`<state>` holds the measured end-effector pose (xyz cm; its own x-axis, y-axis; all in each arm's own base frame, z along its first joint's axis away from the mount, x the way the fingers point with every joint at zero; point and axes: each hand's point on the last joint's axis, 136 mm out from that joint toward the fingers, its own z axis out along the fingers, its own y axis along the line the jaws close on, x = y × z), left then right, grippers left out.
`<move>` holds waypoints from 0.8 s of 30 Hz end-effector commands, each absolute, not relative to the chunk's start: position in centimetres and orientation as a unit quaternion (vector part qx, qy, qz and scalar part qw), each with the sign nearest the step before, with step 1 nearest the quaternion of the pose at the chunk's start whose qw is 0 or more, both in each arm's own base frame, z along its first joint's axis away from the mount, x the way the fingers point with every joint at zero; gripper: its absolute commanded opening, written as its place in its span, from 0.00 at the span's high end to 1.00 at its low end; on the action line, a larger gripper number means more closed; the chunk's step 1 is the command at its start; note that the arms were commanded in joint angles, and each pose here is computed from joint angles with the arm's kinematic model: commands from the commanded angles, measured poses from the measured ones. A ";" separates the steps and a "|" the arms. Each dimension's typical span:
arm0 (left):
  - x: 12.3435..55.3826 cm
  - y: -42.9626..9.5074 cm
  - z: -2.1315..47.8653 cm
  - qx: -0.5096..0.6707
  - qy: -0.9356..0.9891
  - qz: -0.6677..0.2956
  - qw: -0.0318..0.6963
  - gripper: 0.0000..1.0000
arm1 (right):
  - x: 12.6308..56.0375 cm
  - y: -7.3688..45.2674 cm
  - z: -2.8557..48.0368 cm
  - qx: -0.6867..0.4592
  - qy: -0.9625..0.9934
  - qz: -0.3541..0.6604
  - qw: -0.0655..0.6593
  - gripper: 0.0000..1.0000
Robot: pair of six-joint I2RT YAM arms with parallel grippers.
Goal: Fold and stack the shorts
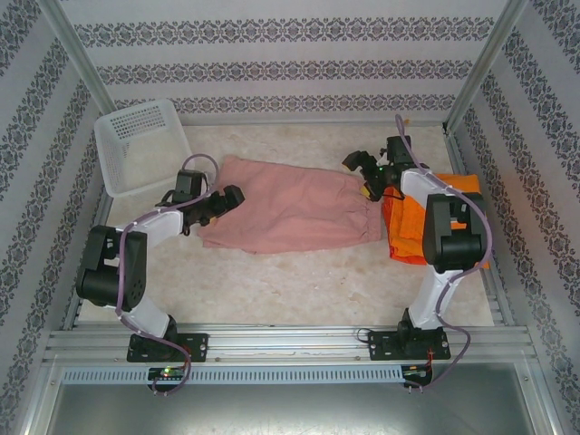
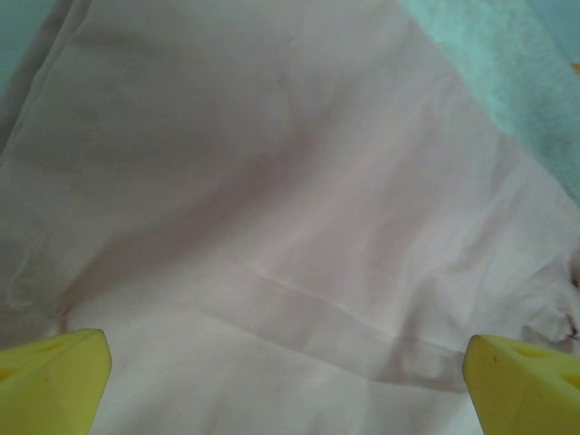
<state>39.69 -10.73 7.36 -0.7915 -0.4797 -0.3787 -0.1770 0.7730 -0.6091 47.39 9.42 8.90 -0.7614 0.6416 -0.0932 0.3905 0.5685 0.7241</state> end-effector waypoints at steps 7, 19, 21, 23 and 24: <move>35.9 -6.3 1.8 -0.241 0.913 -0.225 0.239 0.00 | 48.2 10.2 5.8 0.304 0.873 0.351 0.150 0.02; 33.8 -0.5 3.3 -0.320 0.884 -0.212 0.265 0.00 | 45.3 16.9 5.4 0.273 0.881 0.370 0.113 0.02; 34.4 -0.8 4.5 -0.311 0.882 -0.225 0.275 0.00 | 45.7 17.3 6.7 0.267 0.875 0.384 0.122 0.02; 34.7 -0.8 5.4 -0.305 0.880 -0.227 0.284 0.00 | 46.0 17.4 8.9 0.258 0.870 0.395 0.141 0.02; 34.7 -0.8 5.6 -0.302 0.880 -0.227 0.288 0.00 | 46.0 17.4 10.3 0.253 0.868 0.401 0.152 0.02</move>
